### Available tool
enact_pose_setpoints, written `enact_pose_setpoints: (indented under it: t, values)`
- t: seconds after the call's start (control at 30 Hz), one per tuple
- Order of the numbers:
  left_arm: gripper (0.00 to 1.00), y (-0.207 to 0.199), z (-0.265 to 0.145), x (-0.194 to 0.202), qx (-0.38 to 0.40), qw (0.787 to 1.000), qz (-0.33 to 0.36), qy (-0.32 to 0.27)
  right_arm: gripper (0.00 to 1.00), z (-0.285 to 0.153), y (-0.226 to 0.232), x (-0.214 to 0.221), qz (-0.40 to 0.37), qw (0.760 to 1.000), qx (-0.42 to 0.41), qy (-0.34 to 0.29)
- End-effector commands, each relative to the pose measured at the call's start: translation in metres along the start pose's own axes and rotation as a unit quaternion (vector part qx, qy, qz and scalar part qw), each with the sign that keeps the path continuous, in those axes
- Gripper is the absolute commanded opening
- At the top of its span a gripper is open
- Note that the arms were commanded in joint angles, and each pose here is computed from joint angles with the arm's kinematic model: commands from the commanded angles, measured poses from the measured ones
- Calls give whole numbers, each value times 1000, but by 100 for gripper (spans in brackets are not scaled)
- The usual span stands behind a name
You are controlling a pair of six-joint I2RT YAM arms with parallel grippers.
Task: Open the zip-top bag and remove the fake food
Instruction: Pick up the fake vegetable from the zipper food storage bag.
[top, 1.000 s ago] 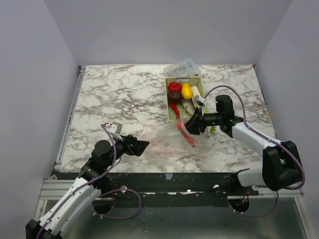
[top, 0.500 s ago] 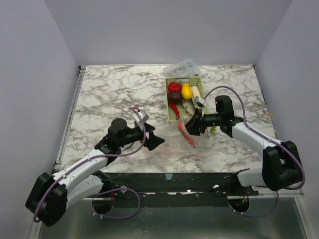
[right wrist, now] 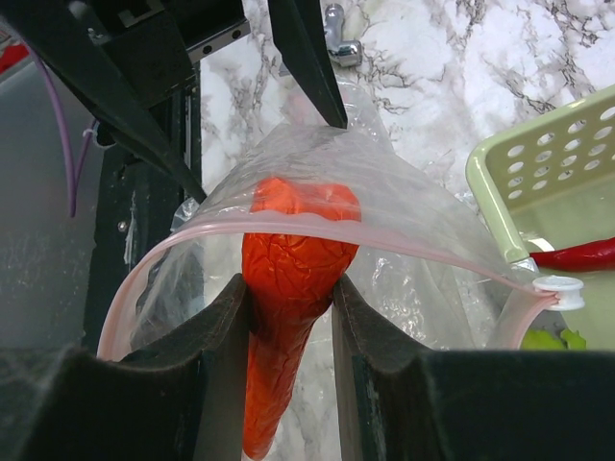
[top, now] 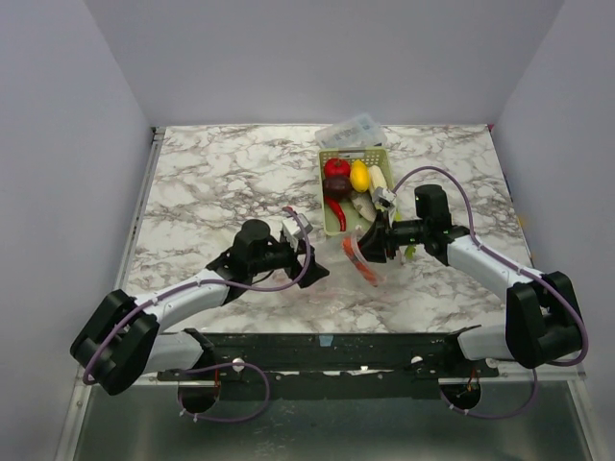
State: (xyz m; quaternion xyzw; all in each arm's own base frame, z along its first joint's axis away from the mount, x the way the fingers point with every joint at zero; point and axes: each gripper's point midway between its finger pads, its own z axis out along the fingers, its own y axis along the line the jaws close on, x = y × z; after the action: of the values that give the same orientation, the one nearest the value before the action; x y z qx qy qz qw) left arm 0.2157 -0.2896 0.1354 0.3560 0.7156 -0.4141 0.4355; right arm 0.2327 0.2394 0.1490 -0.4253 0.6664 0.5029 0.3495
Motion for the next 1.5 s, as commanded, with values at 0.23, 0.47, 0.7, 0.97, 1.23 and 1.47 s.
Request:
enact_pose_setpoints:
  t: [0.23,0.47,0.7,0.97,1.23,1.47]
  values:
    - [25,24,-1,0,-78,996,-25,-23,4,0,5,-12,-16,1000,-10,-4]
    - [5,25,-16,-1,-103,992,-47,-56,4,-1,5,-12,-16,1000,-8,-4]
    - [3,19,-27,2,-102,989,-69,-79,4,-1,2,-15,-7,1000,0,-7]
    - [3,18,-25,22,-98,990,-88,-50,4,-10,11,-36,37,998,-20,-52]
    - [3,21,-25,22,-108,989,-89,-54,4,-20,15,-51,64,994,-28,-88]
    - [4,18,-23,24,-97,991,-86,-41,4,-24,-6,-80,89,989,8,-118]
